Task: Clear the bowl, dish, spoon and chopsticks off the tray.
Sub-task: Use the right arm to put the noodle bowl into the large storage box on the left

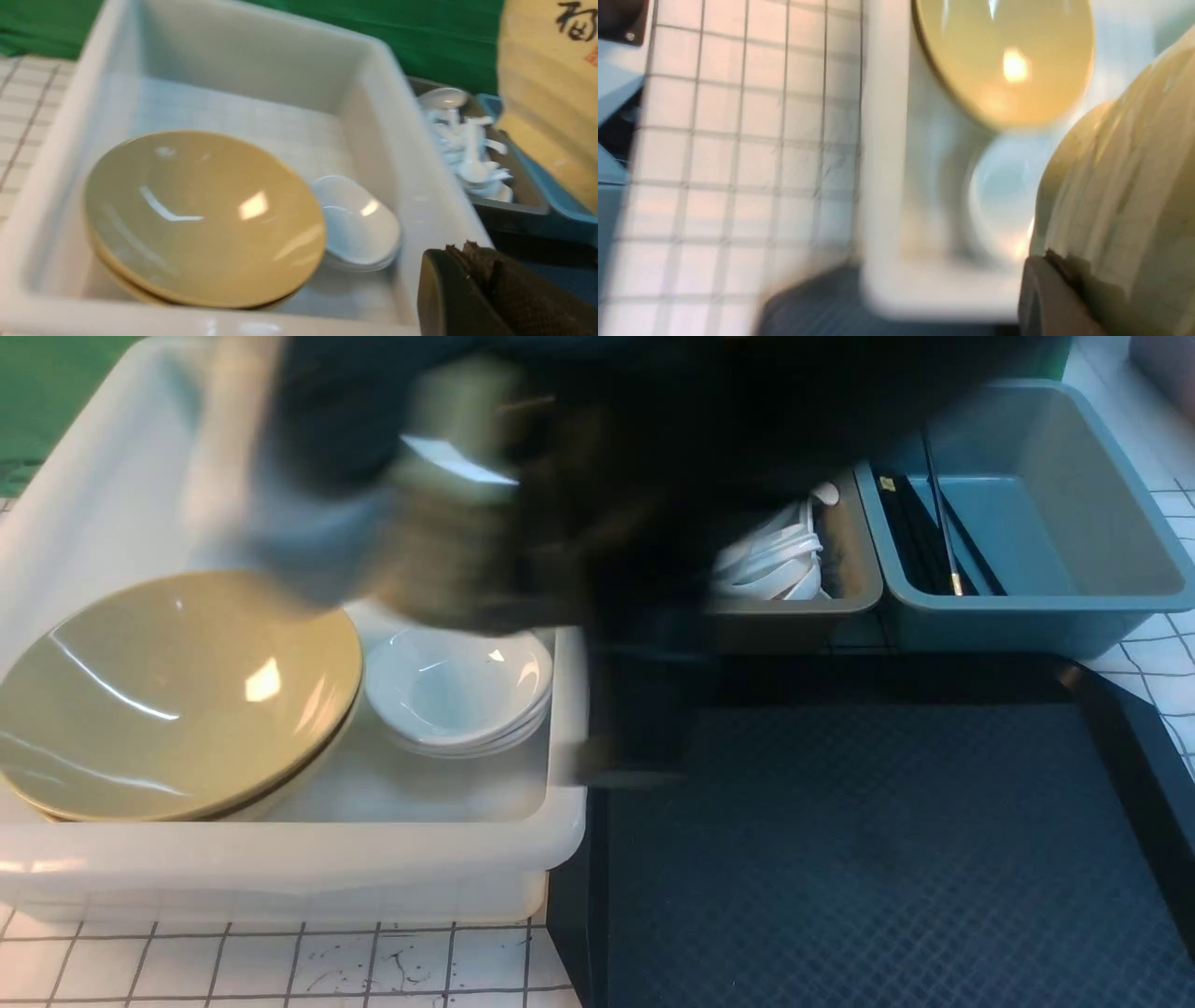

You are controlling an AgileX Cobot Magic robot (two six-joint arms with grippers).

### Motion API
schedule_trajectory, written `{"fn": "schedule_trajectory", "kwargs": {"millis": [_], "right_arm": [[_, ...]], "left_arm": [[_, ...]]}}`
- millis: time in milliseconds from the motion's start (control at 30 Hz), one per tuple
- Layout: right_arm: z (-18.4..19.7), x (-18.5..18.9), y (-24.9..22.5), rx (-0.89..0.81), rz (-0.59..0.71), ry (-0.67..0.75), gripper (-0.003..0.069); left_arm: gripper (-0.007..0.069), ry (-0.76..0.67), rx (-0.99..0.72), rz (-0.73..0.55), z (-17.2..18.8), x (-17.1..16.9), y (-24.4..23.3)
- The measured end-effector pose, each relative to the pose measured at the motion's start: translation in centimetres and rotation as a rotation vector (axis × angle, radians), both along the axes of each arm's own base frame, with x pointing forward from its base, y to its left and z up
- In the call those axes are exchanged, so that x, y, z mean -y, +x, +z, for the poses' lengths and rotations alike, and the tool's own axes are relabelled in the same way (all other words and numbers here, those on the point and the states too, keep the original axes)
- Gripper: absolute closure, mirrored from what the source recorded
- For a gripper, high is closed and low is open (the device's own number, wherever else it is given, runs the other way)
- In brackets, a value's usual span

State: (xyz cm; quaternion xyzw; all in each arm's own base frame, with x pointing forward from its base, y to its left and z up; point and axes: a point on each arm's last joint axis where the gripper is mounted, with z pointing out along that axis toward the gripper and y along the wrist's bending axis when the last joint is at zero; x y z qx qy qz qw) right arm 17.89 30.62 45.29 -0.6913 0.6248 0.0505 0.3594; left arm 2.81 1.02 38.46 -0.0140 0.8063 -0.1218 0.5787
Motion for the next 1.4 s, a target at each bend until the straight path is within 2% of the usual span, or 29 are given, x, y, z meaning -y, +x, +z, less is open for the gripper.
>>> {"fn": "schedule_trajectory", "kwargs": {"millis": [167, 333, 500, 800, 1167, 1400], "right_arm": [[-4.6, -7.2, 3.4, 0.113, 0.133, -0.023, 0.0608], [-10.1, -11.5, 5.8, 0.168, 0.219, -0.085, 0.0608], [-13.8, -14.3, 7.3, 0.242, 0.27, -0.067, 0.0608], [-17.6, -16.3, 8.9, 0.29, 0.286, -0.034, 0.0608], [-17.7, -16.1, 10.1, 0.301, 0.254, -0.004, 0.0605], [-18.0, -16.0, 9.0, 0.256, 0.283, -0.08, 0.0602]], "left_arm": [[0.0626, -0.074, 0.037, 0.11, 0.3, -1.9, -2.3], [0.0626, -0.142, 0.124, 0.135, 0.6, -3.4, -5.0], [0.0626, -0.14, 0.1, 0.16, 0.0, -4.1, -6.0], [0.0626, -0.149, 0.145, 0.152, 0.2, -4.2, -6.3], [0.0626, -0.154, 0.164, 0.143, 0.4, -4.1, -6.3], [0.0626, -0.158, 0.181, 0.137, 0.5, -4.1, -6.3]]}}
